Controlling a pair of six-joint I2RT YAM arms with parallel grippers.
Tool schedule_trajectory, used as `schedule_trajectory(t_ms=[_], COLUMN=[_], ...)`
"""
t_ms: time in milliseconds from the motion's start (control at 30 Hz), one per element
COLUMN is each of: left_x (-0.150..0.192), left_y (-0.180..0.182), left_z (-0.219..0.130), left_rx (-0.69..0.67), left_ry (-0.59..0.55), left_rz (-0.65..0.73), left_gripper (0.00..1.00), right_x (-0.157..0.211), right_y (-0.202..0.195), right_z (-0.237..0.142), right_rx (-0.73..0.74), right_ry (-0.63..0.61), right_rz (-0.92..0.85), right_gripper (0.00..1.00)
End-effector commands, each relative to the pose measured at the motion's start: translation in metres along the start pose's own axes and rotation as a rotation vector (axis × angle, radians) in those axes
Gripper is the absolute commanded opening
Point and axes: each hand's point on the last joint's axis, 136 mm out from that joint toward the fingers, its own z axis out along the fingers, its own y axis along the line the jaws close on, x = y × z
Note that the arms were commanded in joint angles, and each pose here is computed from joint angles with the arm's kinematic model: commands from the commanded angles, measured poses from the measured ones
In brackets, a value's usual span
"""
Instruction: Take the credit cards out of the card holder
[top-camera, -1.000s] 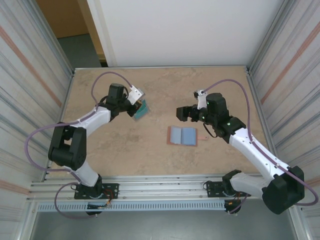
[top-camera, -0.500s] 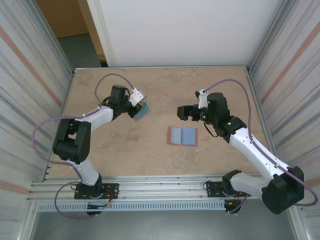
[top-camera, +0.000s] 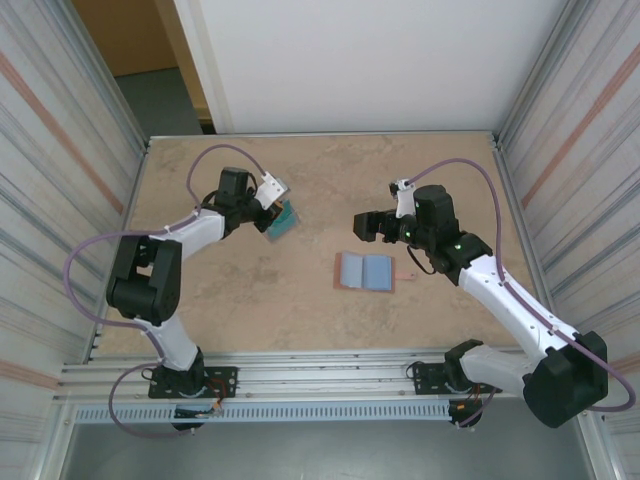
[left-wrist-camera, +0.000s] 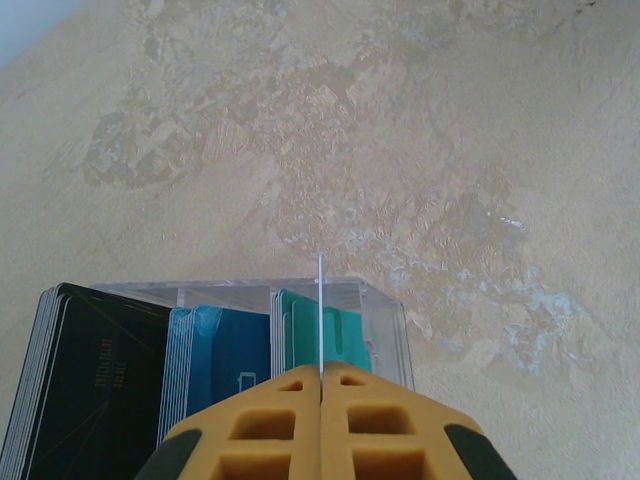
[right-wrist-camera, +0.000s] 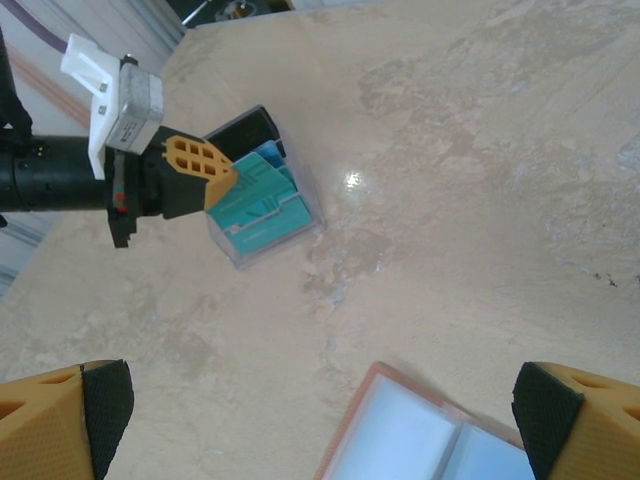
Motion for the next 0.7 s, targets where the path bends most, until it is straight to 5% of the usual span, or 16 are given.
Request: schedule_trajectory(t_ms=[0,667], left_x=[-0.005,0.009], left_y=[0.004,-0.002], left_z=[0.002,0.013], left_rx=[0.012,0.061], left_ry=[-0.009,0.045], left_rz=[0.018,-0.01], left_gripper=[0.0,0.0], right_x=[0.001,0.002], right_y=[-0.002,-0.003], right_z=[0.001,-0.002], right_rx=[0.003,0.008], right_ry=[0.01,0.005], right_rz=[0.029,0.028], right_gripper=[0.99,0.99])
